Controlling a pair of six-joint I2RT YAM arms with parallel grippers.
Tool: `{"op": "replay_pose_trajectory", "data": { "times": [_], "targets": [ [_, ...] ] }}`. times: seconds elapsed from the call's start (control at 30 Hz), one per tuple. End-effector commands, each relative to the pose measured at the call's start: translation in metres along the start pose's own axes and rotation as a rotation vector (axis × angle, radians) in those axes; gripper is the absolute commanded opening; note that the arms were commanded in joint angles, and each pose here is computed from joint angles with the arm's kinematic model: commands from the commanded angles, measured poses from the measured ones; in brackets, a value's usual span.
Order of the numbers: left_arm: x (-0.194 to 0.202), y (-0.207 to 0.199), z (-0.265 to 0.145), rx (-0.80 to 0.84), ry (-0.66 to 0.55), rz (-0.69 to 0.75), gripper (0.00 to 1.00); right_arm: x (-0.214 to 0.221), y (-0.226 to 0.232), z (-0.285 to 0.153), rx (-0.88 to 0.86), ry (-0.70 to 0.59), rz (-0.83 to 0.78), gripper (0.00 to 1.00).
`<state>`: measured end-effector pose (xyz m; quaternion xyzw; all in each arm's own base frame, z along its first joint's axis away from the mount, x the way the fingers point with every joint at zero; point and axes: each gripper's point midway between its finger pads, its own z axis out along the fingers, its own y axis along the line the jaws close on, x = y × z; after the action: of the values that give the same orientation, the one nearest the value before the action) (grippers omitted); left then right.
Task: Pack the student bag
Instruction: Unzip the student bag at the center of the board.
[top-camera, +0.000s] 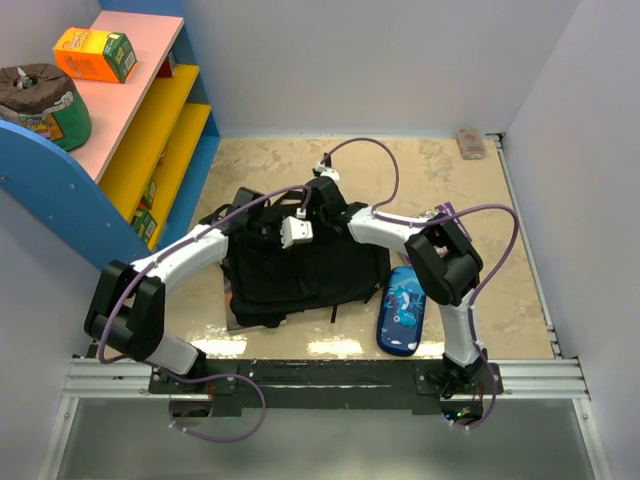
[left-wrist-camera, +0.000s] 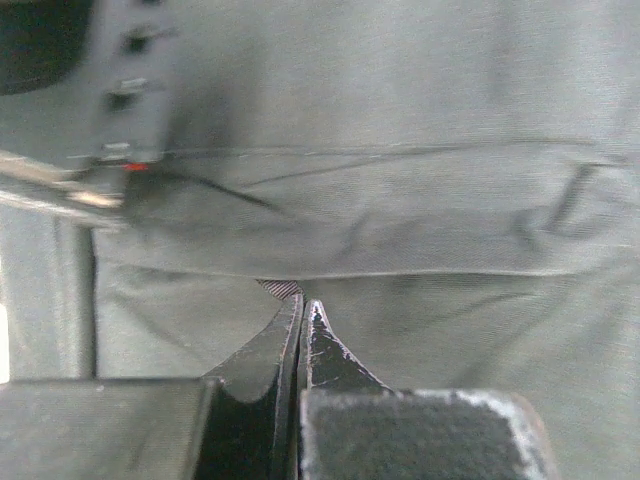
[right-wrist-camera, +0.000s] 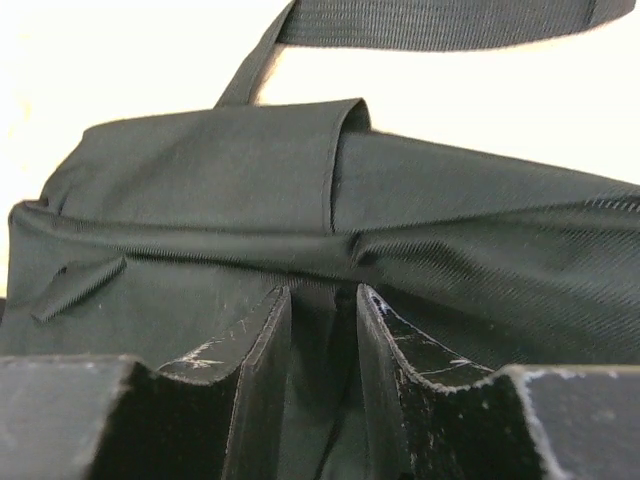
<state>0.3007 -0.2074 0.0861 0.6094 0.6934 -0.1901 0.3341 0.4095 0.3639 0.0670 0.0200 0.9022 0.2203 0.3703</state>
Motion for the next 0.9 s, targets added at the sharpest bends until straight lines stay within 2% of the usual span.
{"op": "replay_pose_trajectory", "data": {
  "times": [0.0, 0.17, 0.5, 0.57, 0.6, 0.63, 0.73, 0.83, 0.87],
  "targets": [
    [-0.013, -0.038, -0.012, 0.083, -0.036, -0.005, 0.0, -0.027, -0.01, 0.008, 0.045, -0.057, 0.037, 0.34],
    [-0.018, -0.064, -0.021, 0.14, -0.041, -0.009, 0.0, -0.041, -0.01, 0.011, 0.045, -0.086, 0.05, 0.43],
    [-0.015, -0.117, -0.037, 0.286, 0.001, 0.016, 0.0, -0.048, -0.032, 0.018, 0.098, -0.104, 0.029, 0.46],
    [-0.011, -0.123, -0.039, 0.302, 0.013, 0.01, 0.0, -0.053, -0.04, 0.017, 0.114, -0.106, 0.03, 0.53],
    [-0.009, -0.126, -0.039, 0.31, 0.016, 0.012, 0.0, -0.056, -0.041, 0.015, 0.114, -0.107, 0.033, 0.58],
    [-0.006, -0.128, -0.04, 0.325, 0.021, 0.028, 0.0, -0.057, -0.04, 0.012, 0.113, -0.1, 0.032, 0.68],
    [-0.005, -0.136, -0.044, 0.366, 0.033, 0.018, 0.01, -0.072, -0.026, -0.013, 0.069, -0.122, 0.016, 0.73],
    [-0.015, -0.134, -0.048, 0.35, 0.001, 0.011, 0.09, -0.066, -0.018, -0.041, 0.037, -0.123, -0.021, 0.76],
    [-0.019, -0.132, -0.049, 0.334, -0.013, 0.011, 0.12, -0.05, -0.016, -0.046, 0.04, -0.098, -0.059, 0.76]
  ]
}}
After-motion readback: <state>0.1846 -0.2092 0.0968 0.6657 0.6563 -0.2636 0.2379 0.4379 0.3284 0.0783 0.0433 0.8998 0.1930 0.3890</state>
